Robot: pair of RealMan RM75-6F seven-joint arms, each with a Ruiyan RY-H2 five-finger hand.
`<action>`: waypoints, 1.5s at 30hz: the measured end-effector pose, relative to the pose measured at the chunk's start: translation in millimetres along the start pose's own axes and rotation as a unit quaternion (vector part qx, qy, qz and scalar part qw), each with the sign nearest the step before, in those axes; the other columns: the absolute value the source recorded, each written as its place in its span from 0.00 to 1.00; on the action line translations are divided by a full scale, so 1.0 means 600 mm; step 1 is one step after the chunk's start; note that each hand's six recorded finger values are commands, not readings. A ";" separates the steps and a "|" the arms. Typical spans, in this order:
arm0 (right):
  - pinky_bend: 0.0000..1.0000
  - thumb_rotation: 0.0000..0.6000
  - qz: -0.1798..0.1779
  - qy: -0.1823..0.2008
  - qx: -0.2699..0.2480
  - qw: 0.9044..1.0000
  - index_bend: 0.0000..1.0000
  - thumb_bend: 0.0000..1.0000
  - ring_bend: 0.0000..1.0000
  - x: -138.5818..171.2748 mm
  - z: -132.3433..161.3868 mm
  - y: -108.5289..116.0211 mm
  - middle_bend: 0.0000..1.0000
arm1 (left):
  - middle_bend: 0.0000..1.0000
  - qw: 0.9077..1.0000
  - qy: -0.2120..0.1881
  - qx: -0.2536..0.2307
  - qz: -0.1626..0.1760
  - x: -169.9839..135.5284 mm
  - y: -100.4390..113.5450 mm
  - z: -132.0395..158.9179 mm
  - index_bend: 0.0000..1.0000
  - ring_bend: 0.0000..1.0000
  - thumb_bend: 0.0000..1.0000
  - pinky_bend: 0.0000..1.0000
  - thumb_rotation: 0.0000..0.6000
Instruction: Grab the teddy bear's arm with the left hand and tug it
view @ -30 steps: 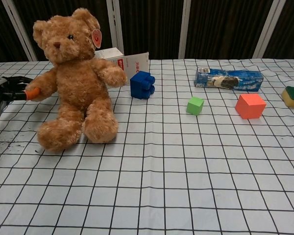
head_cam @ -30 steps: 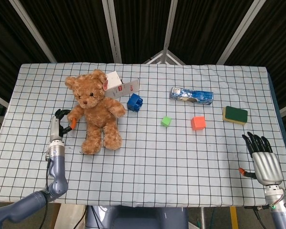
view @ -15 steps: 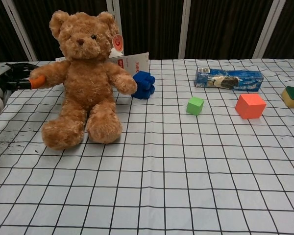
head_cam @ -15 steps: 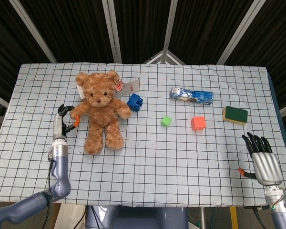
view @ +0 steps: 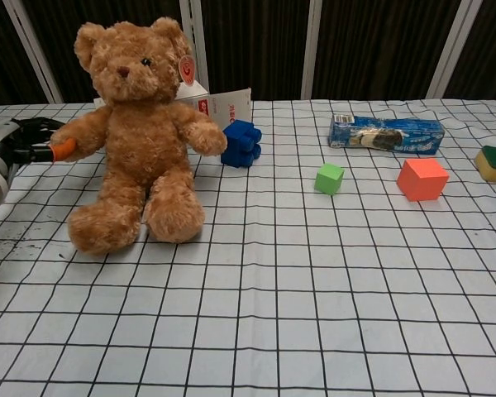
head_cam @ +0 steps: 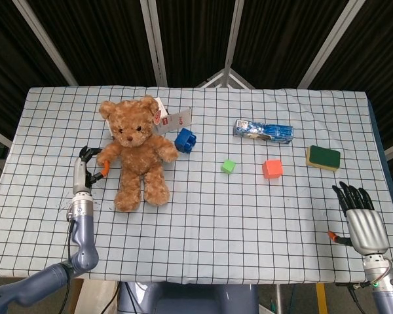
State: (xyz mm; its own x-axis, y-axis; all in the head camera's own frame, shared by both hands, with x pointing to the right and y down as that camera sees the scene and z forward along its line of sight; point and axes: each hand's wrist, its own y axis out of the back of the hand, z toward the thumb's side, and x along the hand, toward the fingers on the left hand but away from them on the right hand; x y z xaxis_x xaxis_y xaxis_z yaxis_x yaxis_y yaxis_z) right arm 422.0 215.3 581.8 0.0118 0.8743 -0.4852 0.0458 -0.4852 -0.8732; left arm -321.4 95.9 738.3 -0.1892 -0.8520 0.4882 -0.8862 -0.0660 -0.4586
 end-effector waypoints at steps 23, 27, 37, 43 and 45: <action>0.00 1.00 -0.002 0.002 -0.006 1.000 0.00 0.10 0.00 0.002 -0.002 0.004 0.00 | 0.00 0.997 -0.069 0.008 -0.034 -0.041 0.044 0.002 0.04 0.00 0.41 0.00 1.00; 0.00 1.00 -0.004 0.004 -0.007 1.000 0.00 0.10 0.00 0.004 0.000 0.006 0.00 | 0.03 0.994 -0.091 0.033 -0.053 -0.086 0.075 0.008 0.12 0.00 0.42 0.00 1.00; 0.00 1.00 -0.007 0.009 -0.009 1.000 0.00 0.10 0.00 0.008 0.004 0.009 0.00 | 0.04 0.959 -0.125 0.256 0.000 -0.202 0.218 0.012 0.20 0.00 0.43 0.00 1.00; 0.00 1.00 -0.019 0.008 -0.010 1.000 0.00 0.10 0.00 0.016 0.003 0.017 0.00 | 0.04 0.928 -0.099 0.360 -0.001 -0.251 0.288 0.003 0.20 0.00 0.42 0.00 1.00; 0.00 1.00 -0.025 0.006 -0.010 1.000 0.00 0.10 0.00 0.019 0.001 0.022 0.00 | 0.04 0.924 -0.091 0.372 0.000 -0.259 0.303 0.002 0.20 0.00 0.42 0.00 1.00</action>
State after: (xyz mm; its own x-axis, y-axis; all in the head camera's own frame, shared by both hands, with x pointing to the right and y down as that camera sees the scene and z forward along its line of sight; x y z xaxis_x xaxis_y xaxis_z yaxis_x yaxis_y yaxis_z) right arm 421.9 218.8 565.0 0.0210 0.8973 -0.4410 0.0656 -0.4414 -0.8949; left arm -452.6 215.9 578.1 -0.0542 -0.9206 0.3868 -0.3374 -0.3477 -0.8748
